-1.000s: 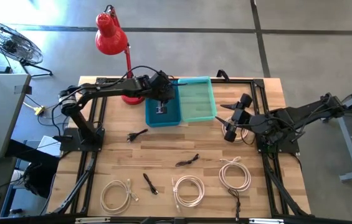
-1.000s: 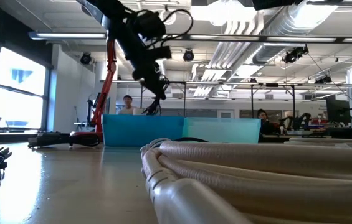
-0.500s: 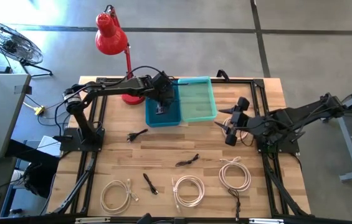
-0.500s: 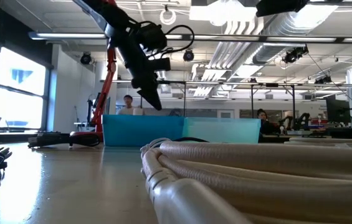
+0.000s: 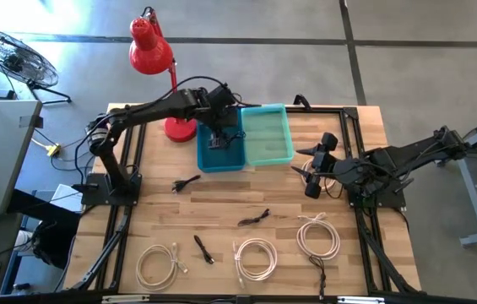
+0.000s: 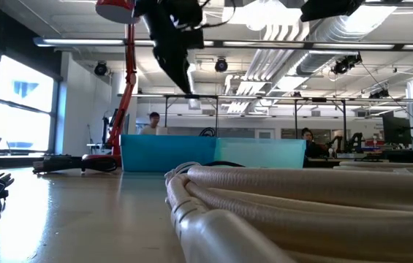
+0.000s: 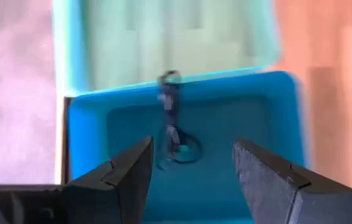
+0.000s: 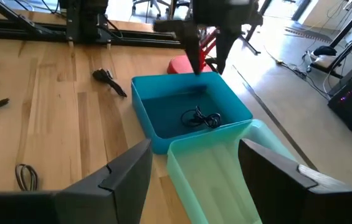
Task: Pick & Place USB Port
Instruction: Put the white hdmi cable into the green bin
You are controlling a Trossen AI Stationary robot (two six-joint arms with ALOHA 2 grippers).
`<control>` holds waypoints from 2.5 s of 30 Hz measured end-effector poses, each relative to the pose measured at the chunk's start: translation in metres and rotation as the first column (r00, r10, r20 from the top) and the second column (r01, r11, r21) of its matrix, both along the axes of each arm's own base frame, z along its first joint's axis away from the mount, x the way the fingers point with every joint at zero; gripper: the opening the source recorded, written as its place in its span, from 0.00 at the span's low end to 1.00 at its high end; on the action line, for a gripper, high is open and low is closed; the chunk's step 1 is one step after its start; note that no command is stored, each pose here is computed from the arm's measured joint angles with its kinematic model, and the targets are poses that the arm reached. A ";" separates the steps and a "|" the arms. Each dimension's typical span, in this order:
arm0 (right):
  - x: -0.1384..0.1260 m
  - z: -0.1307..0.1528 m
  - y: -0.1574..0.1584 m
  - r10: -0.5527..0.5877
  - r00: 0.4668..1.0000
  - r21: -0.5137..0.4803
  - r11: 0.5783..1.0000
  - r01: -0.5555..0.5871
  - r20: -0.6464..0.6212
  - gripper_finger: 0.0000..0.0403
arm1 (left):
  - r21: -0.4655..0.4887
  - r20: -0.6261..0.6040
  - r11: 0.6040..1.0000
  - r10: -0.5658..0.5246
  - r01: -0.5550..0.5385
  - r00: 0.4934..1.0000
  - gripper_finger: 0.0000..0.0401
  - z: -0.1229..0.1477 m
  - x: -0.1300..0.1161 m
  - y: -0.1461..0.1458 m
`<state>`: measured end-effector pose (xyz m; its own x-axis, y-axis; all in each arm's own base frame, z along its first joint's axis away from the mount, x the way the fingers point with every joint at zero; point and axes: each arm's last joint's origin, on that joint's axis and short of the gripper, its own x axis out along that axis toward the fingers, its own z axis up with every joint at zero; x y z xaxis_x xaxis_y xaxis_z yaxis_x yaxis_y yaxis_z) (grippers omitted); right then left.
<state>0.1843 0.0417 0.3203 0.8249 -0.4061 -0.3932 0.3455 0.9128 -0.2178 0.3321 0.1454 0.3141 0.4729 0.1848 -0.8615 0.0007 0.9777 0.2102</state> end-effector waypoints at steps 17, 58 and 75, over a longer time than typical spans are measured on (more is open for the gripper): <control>-0.030 -0.043 -0.032 -0.266 0.877 0.273 0.879 0.391 -0.399 0.58 | -0.166 -0.369 0.962 -0.266 0.219 0.891 0.50 0.024 -0.015 -0.146; 0.022 -0.195 -0.043 -0.021 0.504 0.238 0.864 0.443 -0.863 0.58 | 0.545 0.135 0.838 -0.115 0.024 0.984 0.50 0.082 -0.133 -0.279; 0.020 -0.195 -0.040 -0.048 0.501 0.267 0.800 0.537 -0.864 0.07 | 0.609 0.215 0.775 0.048 -0.172 0.975 0.50 -0.009 -0.188 -0.234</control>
